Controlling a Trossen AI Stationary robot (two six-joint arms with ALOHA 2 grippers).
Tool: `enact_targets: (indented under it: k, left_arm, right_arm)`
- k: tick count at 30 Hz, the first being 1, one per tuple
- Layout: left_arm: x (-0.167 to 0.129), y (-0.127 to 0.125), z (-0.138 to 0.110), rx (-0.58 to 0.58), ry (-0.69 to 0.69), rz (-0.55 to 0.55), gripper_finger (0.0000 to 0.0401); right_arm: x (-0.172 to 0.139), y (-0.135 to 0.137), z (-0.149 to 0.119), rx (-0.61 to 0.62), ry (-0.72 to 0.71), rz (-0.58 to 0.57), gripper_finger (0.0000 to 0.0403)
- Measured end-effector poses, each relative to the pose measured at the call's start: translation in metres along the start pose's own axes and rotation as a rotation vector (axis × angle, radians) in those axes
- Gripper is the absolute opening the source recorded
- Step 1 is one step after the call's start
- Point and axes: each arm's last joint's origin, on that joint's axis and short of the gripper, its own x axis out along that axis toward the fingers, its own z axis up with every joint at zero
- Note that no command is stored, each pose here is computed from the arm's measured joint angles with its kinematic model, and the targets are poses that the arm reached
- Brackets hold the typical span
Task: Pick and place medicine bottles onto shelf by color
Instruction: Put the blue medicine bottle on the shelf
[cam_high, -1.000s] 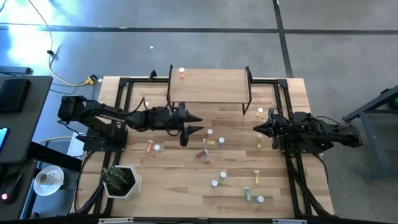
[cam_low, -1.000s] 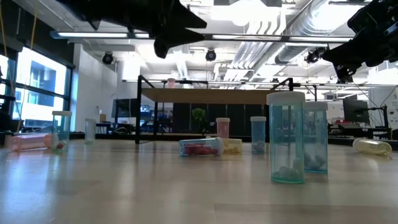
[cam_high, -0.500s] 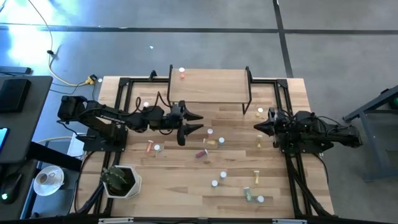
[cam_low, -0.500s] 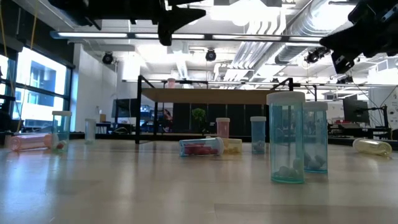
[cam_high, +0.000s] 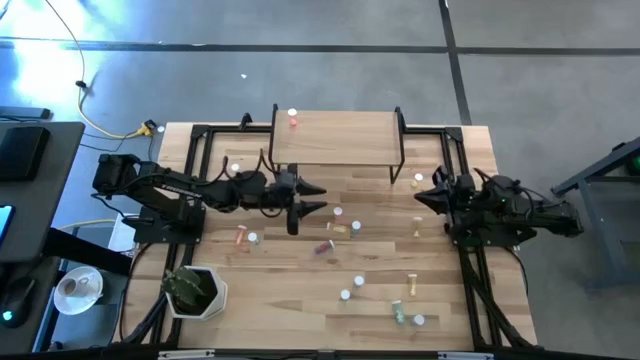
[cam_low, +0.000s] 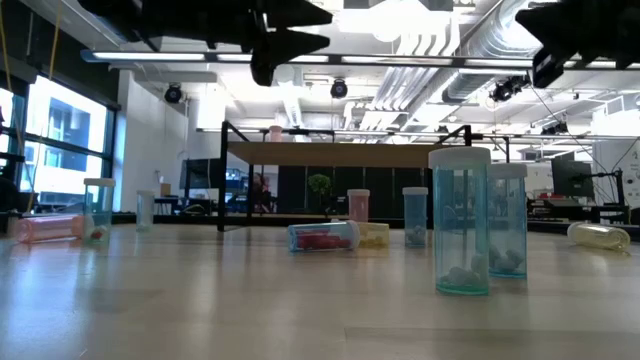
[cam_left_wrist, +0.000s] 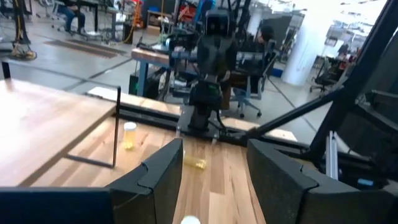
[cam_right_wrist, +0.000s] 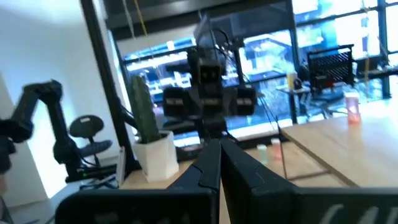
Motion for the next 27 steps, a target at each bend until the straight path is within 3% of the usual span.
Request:
enact_targets:
  k: [8, 16, 23, 27]
  left_arm:
    - [-0.001, -0.008, -0.007, 0.008, 0.056, 0.002, 0.0170]
    - [-0.001, -0.008, -0.010, 0.037, 0.075, 0.059, 0.0170]
    - [-0.001, -0.008, -0.009, 0.040, 0.067, 0.059, 0.0170]
    - [-0.001, -0.008, -0.009, 0.040, 0.067, 0.060, 0.0170]
  right_arm:
    - [0.010, 0.000, 0.002, -0.028, -0.011, 0.026, 0.0001]
    - [0.021, -0.004, 0.004, -0.028, -0.055, -0.080, 0.0001]
    - [0.026, -0.001, 0.009, -0.119, -0.104, -0.007, 0.0000]
    - [0.031, -0.001, 0.011, -0.111, -0.135, -0.026, 0.0008]
